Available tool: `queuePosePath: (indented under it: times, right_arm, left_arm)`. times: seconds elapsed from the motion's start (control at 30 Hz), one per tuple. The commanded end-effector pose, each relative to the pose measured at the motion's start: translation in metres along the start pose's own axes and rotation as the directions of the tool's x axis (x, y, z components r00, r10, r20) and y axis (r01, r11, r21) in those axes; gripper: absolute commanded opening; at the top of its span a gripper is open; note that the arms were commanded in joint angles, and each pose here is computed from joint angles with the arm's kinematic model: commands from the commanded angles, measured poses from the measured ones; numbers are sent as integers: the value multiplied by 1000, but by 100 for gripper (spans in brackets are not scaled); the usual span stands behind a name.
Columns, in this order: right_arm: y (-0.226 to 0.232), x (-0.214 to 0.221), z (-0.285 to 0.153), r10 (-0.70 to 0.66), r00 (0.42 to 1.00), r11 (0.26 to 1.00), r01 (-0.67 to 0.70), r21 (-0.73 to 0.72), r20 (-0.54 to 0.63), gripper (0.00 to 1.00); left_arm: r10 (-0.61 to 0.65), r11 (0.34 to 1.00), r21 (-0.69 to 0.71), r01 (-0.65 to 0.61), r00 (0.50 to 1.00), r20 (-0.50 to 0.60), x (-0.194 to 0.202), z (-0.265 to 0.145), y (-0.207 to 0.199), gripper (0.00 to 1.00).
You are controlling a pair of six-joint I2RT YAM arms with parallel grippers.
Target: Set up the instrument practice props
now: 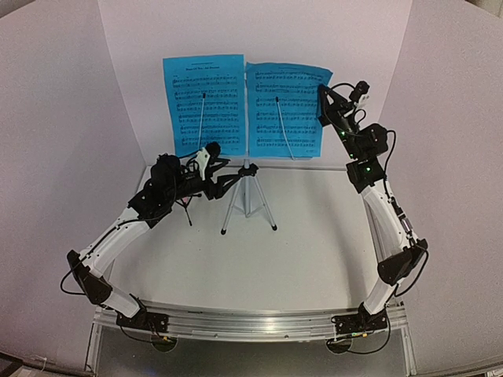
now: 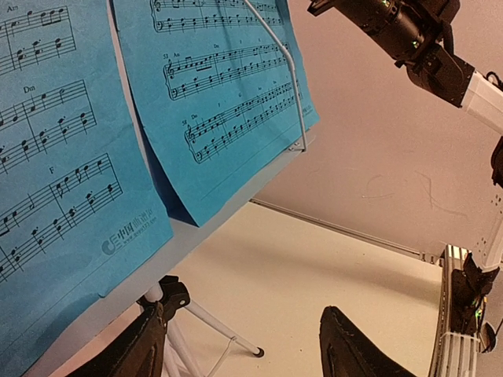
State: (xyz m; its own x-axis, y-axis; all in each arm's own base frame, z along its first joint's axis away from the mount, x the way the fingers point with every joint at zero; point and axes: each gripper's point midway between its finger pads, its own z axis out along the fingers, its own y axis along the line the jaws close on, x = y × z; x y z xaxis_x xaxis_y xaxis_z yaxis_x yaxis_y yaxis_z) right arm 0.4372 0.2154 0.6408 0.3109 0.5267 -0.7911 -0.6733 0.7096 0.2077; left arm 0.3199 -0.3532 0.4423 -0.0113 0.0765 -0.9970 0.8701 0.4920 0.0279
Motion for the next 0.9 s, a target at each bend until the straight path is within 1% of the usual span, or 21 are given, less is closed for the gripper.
queuePosePath:
  times: [0.0,0.17,0.4,0.87]
  right_arm:
    - [5,-16,-3,13,999,1000,-12,-16,51,0]
    - [3,-11,-2,22,999,1000,-21,-18,46,0]
    - [7,-19,-2,5,998,1000,-3,-30,61,0]
    - [5,-10,0,37,998,999,-36,-39,45,0]
  left_arm:
    - [38,999,-2,-38,997,73,-30,-5,-2,67]
    - [47,999,-4,-47,996,74,-31,-6,-2,67]
    - [57,998,-5,-57,995,77,-33,-7,-3,67]
    - [72,997,-4,-72,994,85,-38,-7,-3,68]
